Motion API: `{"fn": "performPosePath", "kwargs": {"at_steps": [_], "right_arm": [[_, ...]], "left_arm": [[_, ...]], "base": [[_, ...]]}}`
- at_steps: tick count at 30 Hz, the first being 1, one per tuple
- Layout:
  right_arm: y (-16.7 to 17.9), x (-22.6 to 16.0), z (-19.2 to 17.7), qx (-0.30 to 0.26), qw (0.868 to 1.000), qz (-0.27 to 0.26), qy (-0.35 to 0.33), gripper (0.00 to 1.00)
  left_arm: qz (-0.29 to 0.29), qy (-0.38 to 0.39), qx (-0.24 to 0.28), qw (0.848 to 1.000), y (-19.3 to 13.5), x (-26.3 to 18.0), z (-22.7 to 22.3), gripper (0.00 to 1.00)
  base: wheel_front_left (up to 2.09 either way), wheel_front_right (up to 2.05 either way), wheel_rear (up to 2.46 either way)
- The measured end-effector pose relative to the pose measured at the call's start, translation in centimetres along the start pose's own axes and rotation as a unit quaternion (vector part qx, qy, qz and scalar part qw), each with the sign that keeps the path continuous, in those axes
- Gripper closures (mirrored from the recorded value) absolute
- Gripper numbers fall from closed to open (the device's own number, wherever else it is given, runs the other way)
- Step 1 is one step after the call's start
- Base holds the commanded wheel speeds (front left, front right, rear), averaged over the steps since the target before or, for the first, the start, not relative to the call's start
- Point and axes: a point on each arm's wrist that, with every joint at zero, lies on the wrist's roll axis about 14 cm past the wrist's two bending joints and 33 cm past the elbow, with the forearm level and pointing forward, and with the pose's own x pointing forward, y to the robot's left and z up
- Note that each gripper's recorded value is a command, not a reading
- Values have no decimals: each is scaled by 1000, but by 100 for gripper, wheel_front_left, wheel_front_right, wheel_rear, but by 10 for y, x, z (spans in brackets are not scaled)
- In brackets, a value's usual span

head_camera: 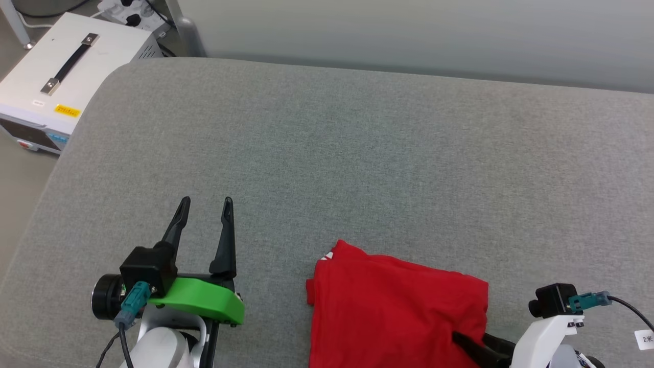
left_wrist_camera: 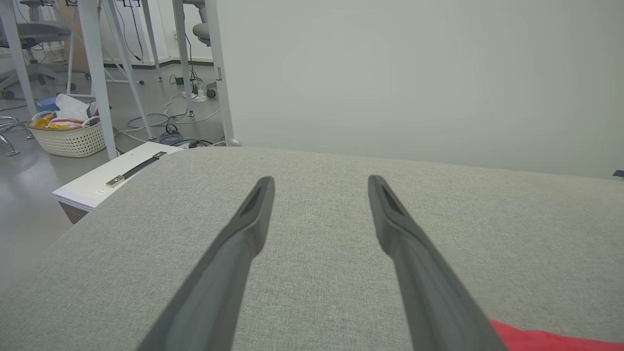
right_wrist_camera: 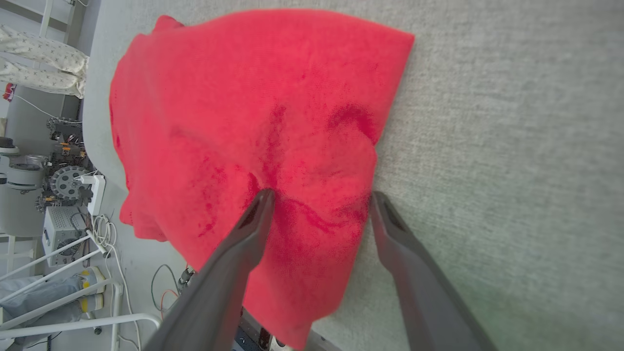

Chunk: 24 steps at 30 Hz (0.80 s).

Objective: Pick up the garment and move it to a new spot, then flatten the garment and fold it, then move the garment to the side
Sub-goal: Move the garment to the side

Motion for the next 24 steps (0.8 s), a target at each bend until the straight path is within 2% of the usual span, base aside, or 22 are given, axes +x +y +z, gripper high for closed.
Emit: {"fn": "performPosePath", "kwargs": {"at_steps": [7,8,9,10,11,19,24], "right_arm": [[2,21,-12,12,999,16,50,0],[1,23,-14,17,998,18,57,6],[1,25,-16,18,998,18,63,59],[1,27,-17,18,997,19,66,77],[2,28,-17,20,997,21,67,100],[16,24,-6,5,998,37,46,100],[12,12,6,-28,999,25,25,100]], "left_arm": [[11,8,-2,1000,5,5,-8,0],[12,9,-4,1000,5,5,-9,0],[13,10,-4,1000,6,6,-10,0],[14,10,-4,1000,7,6,-11,0],[15,11,-4,1000,7,6,-11,0],[10,2,-3,1000,5,5,-7,0],[4,-7,-3,1000,2,2,-1,0]], "base": [[0,0,0],[0,0,0],[0,0,0],[0,0,0],[0,0,0],[0,0,0],[0,0,0]]}}
